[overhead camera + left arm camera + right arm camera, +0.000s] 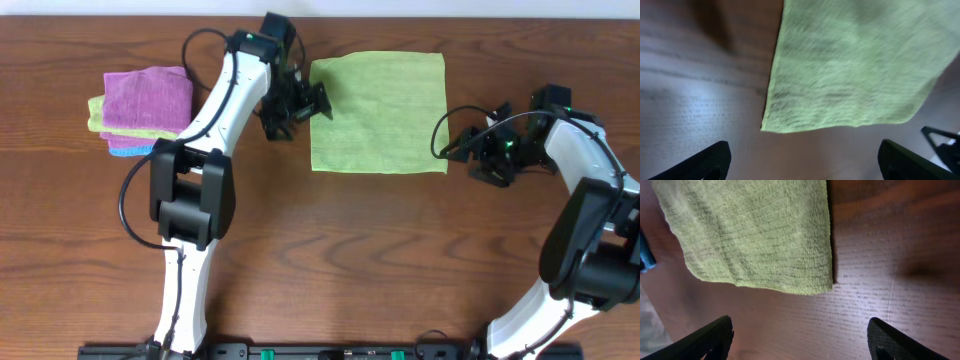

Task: Fold the cloth
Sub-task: 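Move both grippers to the cloth's near left and right corners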

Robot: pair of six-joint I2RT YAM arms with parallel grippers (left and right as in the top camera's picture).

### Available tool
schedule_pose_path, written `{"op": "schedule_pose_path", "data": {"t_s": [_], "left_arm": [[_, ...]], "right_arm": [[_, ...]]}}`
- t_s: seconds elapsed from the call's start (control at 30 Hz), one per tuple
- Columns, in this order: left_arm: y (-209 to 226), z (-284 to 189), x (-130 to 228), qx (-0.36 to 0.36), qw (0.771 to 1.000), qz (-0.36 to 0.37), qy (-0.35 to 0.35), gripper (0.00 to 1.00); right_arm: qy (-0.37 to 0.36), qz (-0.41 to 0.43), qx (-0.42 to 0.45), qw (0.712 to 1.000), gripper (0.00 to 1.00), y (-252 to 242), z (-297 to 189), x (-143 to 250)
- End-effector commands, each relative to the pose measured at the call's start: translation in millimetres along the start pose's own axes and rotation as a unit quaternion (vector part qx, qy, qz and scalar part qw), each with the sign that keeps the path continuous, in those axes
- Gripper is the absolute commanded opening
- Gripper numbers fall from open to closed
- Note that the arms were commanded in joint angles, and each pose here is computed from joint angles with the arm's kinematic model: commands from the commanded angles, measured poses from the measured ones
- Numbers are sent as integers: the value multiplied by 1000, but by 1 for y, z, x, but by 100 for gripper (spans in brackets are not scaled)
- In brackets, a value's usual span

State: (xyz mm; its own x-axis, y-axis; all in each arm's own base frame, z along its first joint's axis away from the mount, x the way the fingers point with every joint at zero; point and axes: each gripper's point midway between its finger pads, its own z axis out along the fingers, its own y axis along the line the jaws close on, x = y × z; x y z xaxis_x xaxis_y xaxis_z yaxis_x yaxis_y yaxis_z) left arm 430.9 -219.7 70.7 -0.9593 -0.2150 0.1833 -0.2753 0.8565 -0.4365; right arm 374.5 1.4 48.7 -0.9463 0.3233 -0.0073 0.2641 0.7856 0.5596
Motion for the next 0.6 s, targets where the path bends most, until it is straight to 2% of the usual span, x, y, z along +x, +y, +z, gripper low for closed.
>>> {"op": "schedule_pose_path", "data": {"t_s": [0.0,0.2,0.57], "left_arm": [[7,11,12,7,999,-22,33,95],[2,30,15,48,997,-45,52,95],[11,61,30,46,994,-68,73,95]], "right_arm": [[-4,-18,-14,1000,86,7,1,-1],[-12,-24,-14,1000,86,8,1,-5],[-20,-23,-9,999,84,4,5,-12]]}}
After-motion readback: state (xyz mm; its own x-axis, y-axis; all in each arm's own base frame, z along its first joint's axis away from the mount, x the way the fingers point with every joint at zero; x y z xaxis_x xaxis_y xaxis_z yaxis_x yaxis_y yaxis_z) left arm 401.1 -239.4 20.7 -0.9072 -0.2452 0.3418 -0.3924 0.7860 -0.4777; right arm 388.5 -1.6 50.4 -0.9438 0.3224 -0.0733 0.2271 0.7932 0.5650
